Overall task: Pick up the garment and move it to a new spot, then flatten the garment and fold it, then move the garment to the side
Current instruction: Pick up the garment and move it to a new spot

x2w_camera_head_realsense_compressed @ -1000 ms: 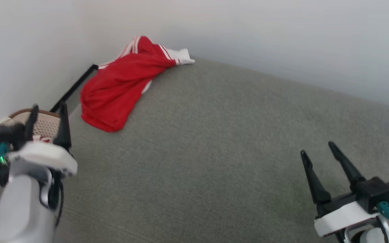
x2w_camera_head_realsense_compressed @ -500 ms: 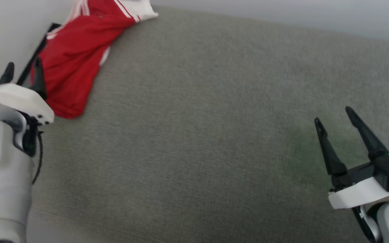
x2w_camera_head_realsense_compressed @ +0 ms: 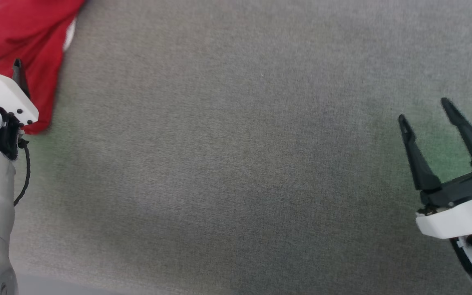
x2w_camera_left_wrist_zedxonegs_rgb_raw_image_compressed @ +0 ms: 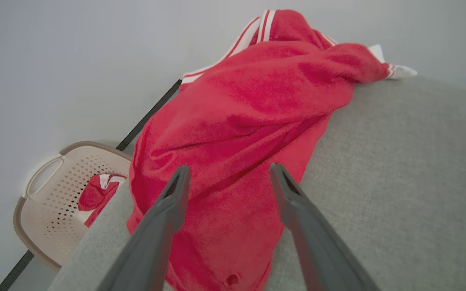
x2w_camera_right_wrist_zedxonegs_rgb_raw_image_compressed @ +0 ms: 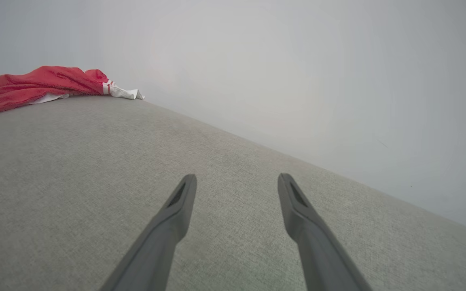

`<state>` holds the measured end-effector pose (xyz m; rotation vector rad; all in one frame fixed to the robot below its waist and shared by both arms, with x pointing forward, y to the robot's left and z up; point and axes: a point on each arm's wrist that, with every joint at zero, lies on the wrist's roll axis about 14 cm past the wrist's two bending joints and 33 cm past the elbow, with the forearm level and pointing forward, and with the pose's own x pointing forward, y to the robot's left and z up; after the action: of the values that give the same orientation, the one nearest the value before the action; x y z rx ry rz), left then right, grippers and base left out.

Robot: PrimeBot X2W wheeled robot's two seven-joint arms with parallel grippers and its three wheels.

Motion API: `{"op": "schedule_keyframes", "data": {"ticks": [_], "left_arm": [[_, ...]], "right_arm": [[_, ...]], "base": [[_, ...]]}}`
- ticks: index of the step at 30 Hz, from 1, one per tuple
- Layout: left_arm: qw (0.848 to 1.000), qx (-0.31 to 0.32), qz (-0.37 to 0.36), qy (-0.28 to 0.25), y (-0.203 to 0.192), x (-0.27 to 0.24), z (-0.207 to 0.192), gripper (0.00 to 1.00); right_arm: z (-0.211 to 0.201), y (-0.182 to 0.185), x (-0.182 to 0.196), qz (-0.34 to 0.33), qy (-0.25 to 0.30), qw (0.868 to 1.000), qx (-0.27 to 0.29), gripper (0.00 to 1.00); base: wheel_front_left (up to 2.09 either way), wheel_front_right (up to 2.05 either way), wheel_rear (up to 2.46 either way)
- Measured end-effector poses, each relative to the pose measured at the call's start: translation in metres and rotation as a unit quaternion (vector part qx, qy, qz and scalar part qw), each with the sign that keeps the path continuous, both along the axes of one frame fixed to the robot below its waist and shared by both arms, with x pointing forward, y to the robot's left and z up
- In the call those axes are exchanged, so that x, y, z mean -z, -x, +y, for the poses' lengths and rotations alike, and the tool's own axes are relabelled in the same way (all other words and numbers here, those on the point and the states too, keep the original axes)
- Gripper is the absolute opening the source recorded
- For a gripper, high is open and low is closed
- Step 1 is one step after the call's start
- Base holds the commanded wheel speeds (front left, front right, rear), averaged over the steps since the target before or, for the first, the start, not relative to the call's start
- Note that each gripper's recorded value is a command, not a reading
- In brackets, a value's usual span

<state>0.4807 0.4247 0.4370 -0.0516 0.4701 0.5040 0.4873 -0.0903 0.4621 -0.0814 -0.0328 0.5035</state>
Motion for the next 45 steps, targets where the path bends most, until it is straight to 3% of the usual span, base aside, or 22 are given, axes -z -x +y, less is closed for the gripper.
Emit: {"op": "schedule_keyframes", "data": {"ticks": [11,25,26,27,37,45], "left_arm": [[0.988,-0.022,0.14,0.054,0.004,0.073,-0.014,1.0],[0.973,-0.048,0.201,0.104,0.001,0.102,-0.015,1.0],[0.973,-0.047,0.2,0.107,0.0,0.103,-0.016,0.16],[0.973,-0.045,0.199,0.108,-0.001,0.104,-0.016,0.0],[0.987,-0.023,0.145,0.058,-0.01,0.074,-0.005,0.0],[0.998,0.014,0.06,-0.013,-0.03,-0.007,0.014,0.0]], "right_arm": [[-0.008,-0.012,0.024,0.022,0.014,1.0,0.007,1.0],[-0.018,-0.019,0.042,0.038,0.031,0.999,0.017,1.0],[-0.018,-0.019,0.042,0.037,0.031,0.999,0.018,1.0],[-0.018,-0.019,0.042,0.038,0.03,0.999,0.019,1.0],[-0.016,-0.021,0.029,0.022,0.019,0.999,0.024,1.0],[-0.012,-0.014,0.001,-0.009,-0.003,0.999,0.032,1.0]], "base": [[0.0,0.0,0.0],[0.0,0.0,0.0],[0.0,0.0,0.0],[0.0,0.0,0.0],[0.0,0.0,0.0],[0.0,0.0,0.0]]}}
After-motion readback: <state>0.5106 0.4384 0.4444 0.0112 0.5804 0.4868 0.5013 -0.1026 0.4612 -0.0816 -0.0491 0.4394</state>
